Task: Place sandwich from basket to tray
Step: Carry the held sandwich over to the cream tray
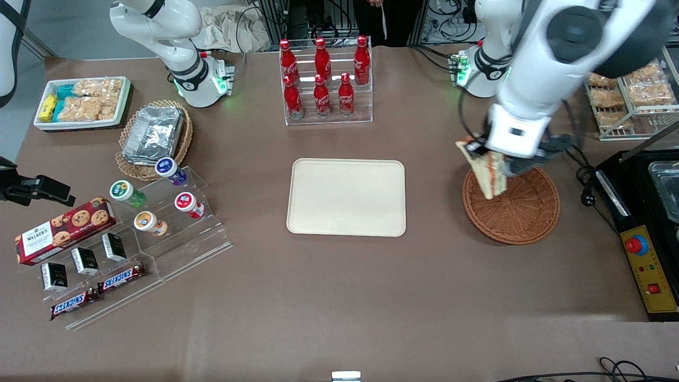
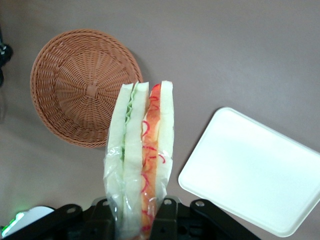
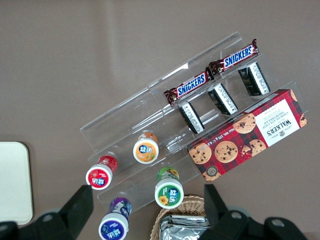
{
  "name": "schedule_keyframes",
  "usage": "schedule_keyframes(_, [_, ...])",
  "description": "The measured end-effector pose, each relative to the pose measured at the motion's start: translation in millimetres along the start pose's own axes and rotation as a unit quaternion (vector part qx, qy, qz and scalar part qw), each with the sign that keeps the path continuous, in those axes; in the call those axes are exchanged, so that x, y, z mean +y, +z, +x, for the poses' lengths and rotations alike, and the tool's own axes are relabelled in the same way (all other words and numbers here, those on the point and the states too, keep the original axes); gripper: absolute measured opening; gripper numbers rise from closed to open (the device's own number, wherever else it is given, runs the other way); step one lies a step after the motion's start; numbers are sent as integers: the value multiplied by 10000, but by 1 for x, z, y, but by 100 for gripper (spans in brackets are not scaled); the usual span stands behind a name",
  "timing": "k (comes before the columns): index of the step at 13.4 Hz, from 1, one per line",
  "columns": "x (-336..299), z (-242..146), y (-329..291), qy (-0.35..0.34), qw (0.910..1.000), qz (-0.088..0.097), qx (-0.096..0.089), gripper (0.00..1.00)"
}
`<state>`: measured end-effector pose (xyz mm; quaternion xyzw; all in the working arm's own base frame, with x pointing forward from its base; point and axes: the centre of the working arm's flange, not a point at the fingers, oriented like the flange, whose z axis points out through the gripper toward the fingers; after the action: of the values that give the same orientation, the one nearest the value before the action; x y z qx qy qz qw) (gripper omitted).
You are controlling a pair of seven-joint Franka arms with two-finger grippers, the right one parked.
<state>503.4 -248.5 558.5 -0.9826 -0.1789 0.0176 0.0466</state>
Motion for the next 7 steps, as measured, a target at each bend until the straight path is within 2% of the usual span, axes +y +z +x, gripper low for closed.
schedule_keyframes(2, [35, -28, 12, 651, 9977, 171, 98, 21])
schedule_keyframes(3, [53, -38, 22, 877, 9959, 154, 130, 21])
schedule_keyframes(5, [83, -42, 60, 1157, 9931, -69, 190, 21])
schedule_keyframes(7, [99, -39, 121, 1333, 9896, -430, 316, 21])
